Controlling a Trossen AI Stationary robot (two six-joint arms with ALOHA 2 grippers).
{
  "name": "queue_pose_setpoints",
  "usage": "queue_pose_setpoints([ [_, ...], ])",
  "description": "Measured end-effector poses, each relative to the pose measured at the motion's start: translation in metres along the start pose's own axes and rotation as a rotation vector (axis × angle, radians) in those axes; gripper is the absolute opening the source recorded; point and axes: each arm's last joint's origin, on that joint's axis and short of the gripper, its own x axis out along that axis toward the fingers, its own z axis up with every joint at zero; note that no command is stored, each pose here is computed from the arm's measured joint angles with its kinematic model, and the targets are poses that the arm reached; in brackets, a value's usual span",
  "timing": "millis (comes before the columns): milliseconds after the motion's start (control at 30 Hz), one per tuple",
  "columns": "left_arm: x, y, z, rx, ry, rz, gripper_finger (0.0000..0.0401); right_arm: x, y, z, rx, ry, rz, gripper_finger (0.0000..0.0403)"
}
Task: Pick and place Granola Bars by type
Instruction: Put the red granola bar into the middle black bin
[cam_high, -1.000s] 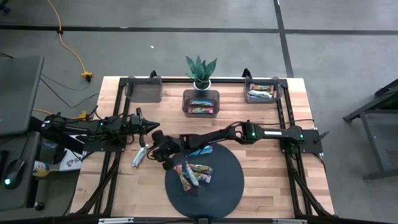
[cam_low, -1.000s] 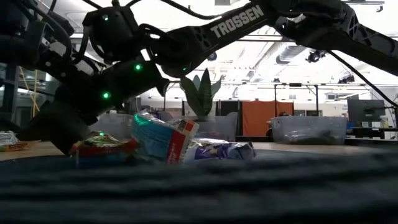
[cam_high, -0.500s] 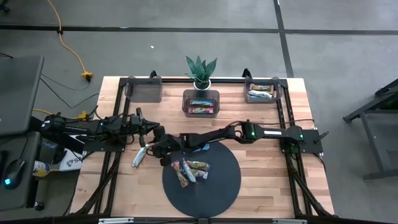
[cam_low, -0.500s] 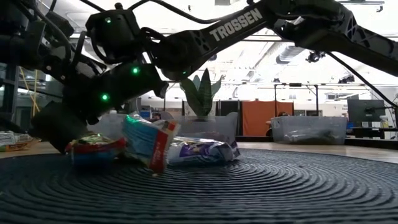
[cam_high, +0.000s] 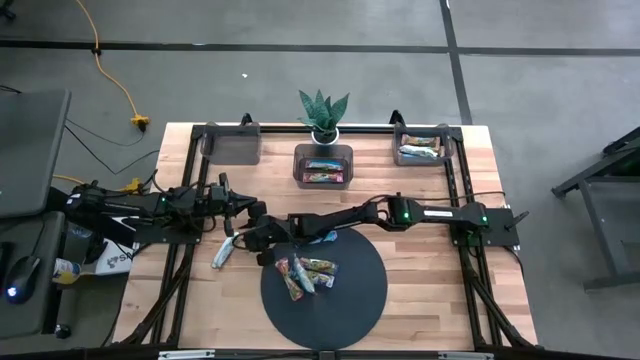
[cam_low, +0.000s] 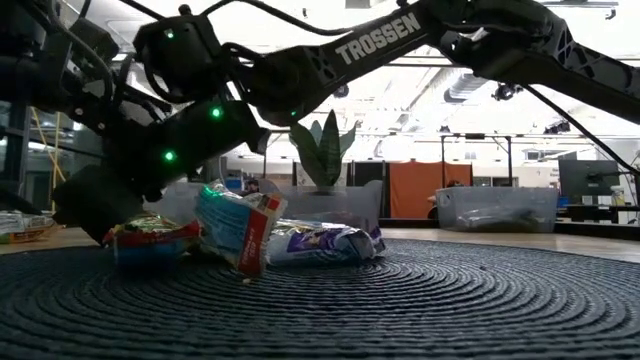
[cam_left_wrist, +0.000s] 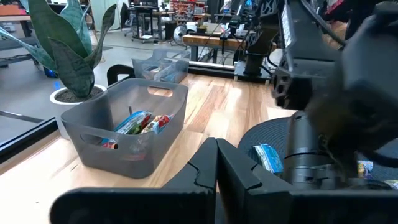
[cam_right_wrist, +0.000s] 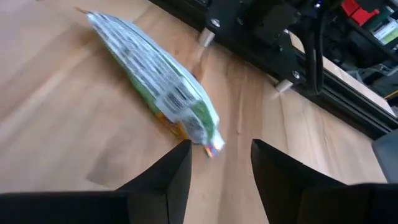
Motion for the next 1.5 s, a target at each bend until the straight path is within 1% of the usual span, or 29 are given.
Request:
queue_pose_setpoints([
  [133, 0.000, 0.000, 0.000, 0.000, 0.000, 0.000, 0.0001, -0.005, 0.003, 0.018, 0.001, -0.007, -0.006, 0.0149],
  [267, 0.000, 0.000, 0.000, 0.000, 0.000, 0.000, 0.0001, -0.015, 0.007, 0.034, 0.032, -0.036, 0.000, 0.0149],
  [433, 0.000, 0.000, 0.000, 0.001, 0.002, 0.000, 0.0001, -0.033, 0.013, 0.054, 0.088, -0.001, 0.027, 0.0149],
  [533, 0.000, 0.000, 0.000, 0.000, 0.001, 0.000, 0.0001, -0.051, 0.014, 0.071, 0.094, 0.030, 0.059, 0.0149],
  [667, 0.000, 0.000, 0.000, 0.001, 0.002, 0.000, 0.0001, -0.074, 0.018, 0.084, 0.059, 0.129, 0.117, 0.0149],
  [733, 0.000, 0.000, 0.000, 0.000, 0.001, 0.000, 0.0001, -0.086, 0.016, 0.091, 0.078, 0.167, 0.134, 0.0149],
  [867, 0.000, 0.000, 0.000, 0.001, 0.001, 0.000, 0.0001, -0.111, 0.007, 0.101, 0.169, 0.255, 0.165, 0.0149],
  [1000, 0.000, 0.000, 0.000, 0.000, 0.001, 0.000, 0.0001, -0.130, -0.004, 0.098, 0.262, 0.392, 0.191, 0.0149],
  [1133, 0.000, 0.000, 0.000, 0.001, 0.002, 0.000, 0.0001, -0.146, -0.019, 0.094, 0.330, 0.508, 0.196, 0.0149],
  [1300, 0.000, 0.000, 0.000, 0.001, 0.002, 0.000, 0.0001, -0.155, -0.029, 0.078, 0.390, 0.678, 0.226, 0.0149],
  [1433, 0.000, 0.000, 0.000, 0.001, 0.003, 0.000, 0.0001, -0.162, -0.034, 0.064, 0.454, 0.828, 0.295, 0.0149],
  [1500, 0.000, 0.000, 0.000, 0.000, 0.002, 0.000, 0.0001, -0.165, -0.035, 0.058, 0.466, 0.892, 0.294, 0.0149],
])
